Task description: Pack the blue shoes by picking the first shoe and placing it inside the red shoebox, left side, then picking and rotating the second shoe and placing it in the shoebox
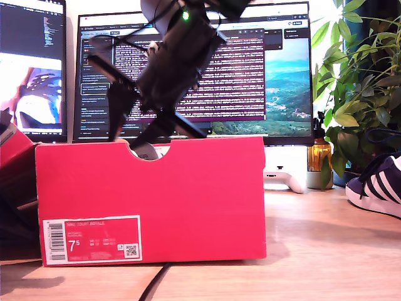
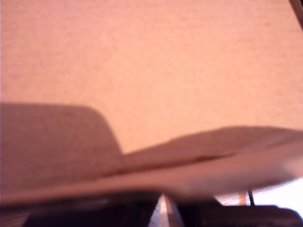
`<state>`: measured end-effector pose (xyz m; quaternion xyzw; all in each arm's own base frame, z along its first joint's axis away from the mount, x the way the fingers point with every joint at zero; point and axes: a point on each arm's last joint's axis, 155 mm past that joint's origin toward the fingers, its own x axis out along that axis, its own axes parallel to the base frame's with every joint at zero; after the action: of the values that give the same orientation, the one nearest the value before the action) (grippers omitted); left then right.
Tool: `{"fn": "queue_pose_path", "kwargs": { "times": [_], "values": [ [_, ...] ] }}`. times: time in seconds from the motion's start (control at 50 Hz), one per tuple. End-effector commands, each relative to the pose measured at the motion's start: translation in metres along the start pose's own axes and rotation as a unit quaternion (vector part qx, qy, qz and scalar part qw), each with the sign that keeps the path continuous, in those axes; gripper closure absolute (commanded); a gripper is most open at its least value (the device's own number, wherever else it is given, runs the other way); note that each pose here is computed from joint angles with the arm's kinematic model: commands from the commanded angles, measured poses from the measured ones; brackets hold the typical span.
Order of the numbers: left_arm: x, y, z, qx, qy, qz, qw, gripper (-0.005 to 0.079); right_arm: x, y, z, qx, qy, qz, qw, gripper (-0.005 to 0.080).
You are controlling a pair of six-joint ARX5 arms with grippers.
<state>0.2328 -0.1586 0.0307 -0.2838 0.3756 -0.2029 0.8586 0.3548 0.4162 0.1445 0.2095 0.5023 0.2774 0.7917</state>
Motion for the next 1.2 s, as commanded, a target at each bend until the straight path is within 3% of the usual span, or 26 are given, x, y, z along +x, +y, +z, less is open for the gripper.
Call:
{"fn": "queue_pose_path", "kwargs": {
  "times": [0.0,0.18,0.28,0.5,0.6,0.74,0.96,1.18],
  "values": [
    [0.000,0.006,-0.010,-0.002,0.010,0.005,1.000,0.0762,-0.017,0.020,0.015,-0.023,-0.008,0.017,1.000,0.0582],
    [0.000,0.006,-0.010,-0.002,0.010,0.005,1.000,0.0762,-0.045,0.009,0.009,-0.063,0.045,-0.034,0.996,0.0480],
    [0.000,0.006,-0.010,-0.002,0.010,0.005,1.000,0.0762,-0.060,0.001,0.010,-0.082,0.063,-0.054,0.993,0.0373],
    [0.000,0.006,-0.010,-0.002,0.010,0.005,1.000,0.0762,-0.079,-0.044,0.028,-0.032,0.064,-0.112,0.991,0.0140],
    [0.000,0.006,-0.010,-0.002,0.010,0.005,1.000,0.0762,-0.091,-0.080,0.036,0.006,0.057,-0.168,0.984,0.0139],
    [0.000,0.006,-0.010,-0.002,0.010,0.005,1.000,0.0762,-0.117,-0.134,0.042,0.113,0.038,-0.259,0.959,0.0139],
    [0.000,0.006,-0.010,-0.002,0.010,0.005,1.000,0.0762,-0.164,-0.198,0.029,0.250,0.035,-0.365,0.896,0.0139],
    [0.000,0.006,-0.010,-0.002,0.010,0.005,1.000,0.0762,-0.191,-0.216,0.043,0.310,-0.009,-0.373,0.875,0.0139]
  ]
}}
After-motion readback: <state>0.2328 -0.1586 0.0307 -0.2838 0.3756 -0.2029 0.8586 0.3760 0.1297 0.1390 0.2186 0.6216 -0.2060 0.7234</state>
